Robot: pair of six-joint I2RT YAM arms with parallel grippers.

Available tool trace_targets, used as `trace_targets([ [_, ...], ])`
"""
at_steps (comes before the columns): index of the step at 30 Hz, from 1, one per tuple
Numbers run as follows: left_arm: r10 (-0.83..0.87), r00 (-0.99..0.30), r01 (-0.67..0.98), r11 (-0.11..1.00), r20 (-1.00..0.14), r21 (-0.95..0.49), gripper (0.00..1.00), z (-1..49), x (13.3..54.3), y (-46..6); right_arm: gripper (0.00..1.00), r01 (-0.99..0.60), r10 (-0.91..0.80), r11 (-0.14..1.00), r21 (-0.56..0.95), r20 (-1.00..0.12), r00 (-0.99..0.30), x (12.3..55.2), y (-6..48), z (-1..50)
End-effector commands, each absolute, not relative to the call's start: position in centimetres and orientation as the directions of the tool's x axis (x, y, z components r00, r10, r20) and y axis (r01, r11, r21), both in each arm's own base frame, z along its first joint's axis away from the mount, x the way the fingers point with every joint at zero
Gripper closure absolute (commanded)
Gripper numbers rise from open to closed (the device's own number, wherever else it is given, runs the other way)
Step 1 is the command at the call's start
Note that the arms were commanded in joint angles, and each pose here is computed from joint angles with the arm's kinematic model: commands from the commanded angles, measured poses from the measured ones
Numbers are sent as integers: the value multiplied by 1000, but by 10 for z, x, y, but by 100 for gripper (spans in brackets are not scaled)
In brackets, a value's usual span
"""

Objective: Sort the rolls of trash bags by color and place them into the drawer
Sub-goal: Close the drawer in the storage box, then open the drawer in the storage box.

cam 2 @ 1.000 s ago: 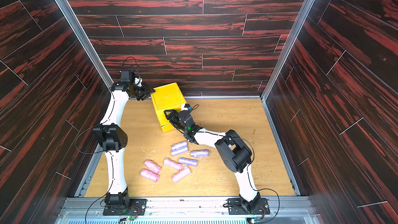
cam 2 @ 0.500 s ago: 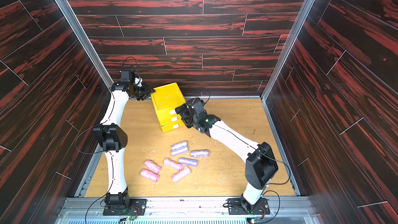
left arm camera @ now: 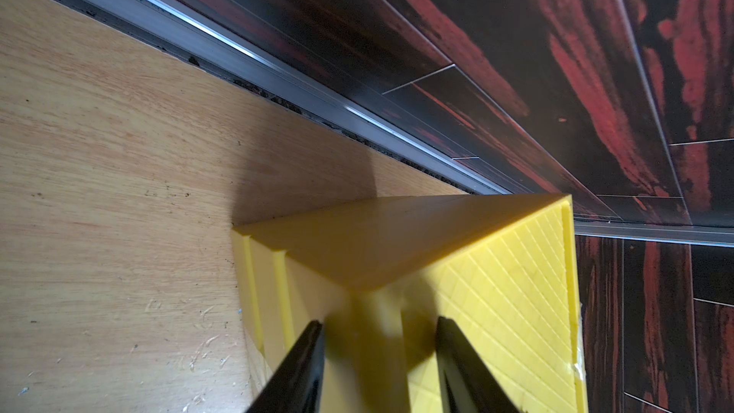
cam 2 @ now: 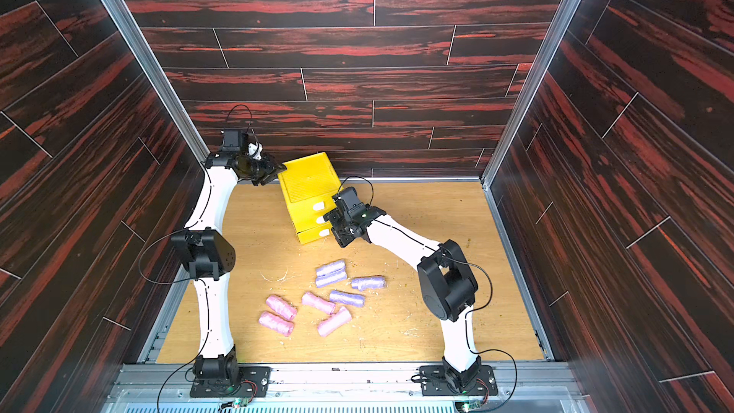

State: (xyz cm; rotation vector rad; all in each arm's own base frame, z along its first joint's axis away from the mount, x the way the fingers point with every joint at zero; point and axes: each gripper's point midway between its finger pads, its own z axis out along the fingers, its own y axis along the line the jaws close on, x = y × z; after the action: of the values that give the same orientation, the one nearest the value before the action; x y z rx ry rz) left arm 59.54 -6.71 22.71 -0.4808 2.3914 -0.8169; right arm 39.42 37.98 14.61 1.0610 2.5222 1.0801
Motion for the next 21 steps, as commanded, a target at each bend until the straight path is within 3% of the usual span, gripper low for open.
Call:
trace_targets([
  [1,-432,-883,-246,759,-184,-603,51,161,563,-97,27,550,702,405,731,137,-699,403,387,142],
  [21,-424,-888,-241,760,-180,-603,52,160,561,-100,27,599,736,309,739,212,-642,414,401,129],
])
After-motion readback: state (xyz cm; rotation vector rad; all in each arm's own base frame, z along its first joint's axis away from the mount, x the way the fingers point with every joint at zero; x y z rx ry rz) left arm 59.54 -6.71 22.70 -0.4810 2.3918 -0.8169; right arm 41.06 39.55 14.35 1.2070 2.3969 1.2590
